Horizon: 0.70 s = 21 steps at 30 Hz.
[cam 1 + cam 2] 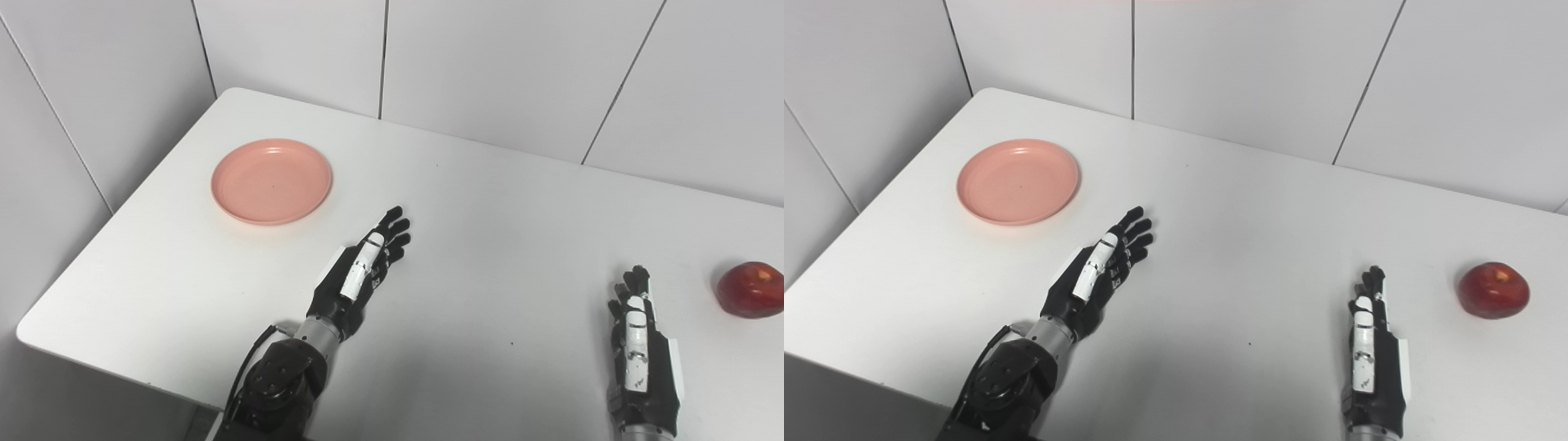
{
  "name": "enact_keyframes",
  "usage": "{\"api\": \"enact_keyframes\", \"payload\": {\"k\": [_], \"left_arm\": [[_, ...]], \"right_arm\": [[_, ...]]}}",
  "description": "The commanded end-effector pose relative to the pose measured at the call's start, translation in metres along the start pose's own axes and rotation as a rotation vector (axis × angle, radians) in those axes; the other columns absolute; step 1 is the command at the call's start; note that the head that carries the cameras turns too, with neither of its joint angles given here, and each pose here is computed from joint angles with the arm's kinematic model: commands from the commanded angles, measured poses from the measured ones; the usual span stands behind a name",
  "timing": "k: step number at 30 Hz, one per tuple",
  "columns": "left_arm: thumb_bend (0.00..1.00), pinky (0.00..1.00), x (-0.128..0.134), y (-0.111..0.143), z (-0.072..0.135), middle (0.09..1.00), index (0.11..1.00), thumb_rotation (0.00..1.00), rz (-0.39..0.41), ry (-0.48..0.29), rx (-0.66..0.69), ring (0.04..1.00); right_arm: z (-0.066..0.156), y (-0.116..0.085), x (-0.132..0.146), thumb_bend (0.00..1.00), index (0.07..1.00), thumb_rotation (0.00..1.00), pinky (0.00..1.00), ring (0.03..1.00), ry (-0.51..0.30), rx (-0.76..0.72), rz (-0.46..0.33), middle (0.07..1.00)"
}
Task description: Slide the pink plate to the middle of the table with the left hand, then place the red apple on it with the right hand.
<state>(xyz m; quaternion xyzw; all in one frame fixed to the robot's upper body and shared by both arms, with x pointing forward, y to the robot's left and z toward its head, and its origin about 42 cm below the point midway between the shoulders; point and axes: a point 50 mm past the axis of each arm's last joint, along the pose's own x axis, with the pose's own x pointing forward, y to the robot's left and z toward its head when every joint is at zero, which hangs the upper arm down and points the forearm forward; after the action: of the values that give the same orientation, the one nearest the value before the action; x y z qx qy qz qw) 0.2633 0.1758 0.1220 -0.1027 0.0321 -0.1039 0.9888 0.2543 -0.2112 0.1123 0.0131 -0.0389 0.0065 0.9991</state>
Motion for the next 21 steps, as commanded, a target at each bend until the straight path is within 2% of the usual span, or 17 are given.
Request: {"api": "enact_keyframes", "payload": {"k": [1, 16, 21], "left_arm": [[0.36, 0.97, -0.0079, -0.0114, -0.0098, 0.956, 0.937, 1.00, -0.002, 0.015, -0.035, 0.951], [0.36, 0.96, -0.0060, -0.0059, -0.0086, 0.952, 0.934, 1.00, -0.022, 0.012, -0.026, 0.949], [0.36, 0.96, -0.0043, -0.0020, -0.0013, 0.948, 0.930, 1.00, -0.023, -0.011, -0.017, 0.944]], "right_arm": [[-0.0093, -0.0094, -0.0082, 0.17, 1.000, 1.00, 1.00, 1.000, -0.003, -0.010, -0.004, 1.000], [-0.0066, -0.0037, -0.0084, 0.15, 1.000, 1.00, 1.00, 1.000, 0.001, -0.008, -0.006, 1.000], [-0.0067, -0.0029, -0.0084, 0.15, 1.000, 1.00, 1.00, 1.000, -0.002, -0.013, -0.006, 1.000]]}}
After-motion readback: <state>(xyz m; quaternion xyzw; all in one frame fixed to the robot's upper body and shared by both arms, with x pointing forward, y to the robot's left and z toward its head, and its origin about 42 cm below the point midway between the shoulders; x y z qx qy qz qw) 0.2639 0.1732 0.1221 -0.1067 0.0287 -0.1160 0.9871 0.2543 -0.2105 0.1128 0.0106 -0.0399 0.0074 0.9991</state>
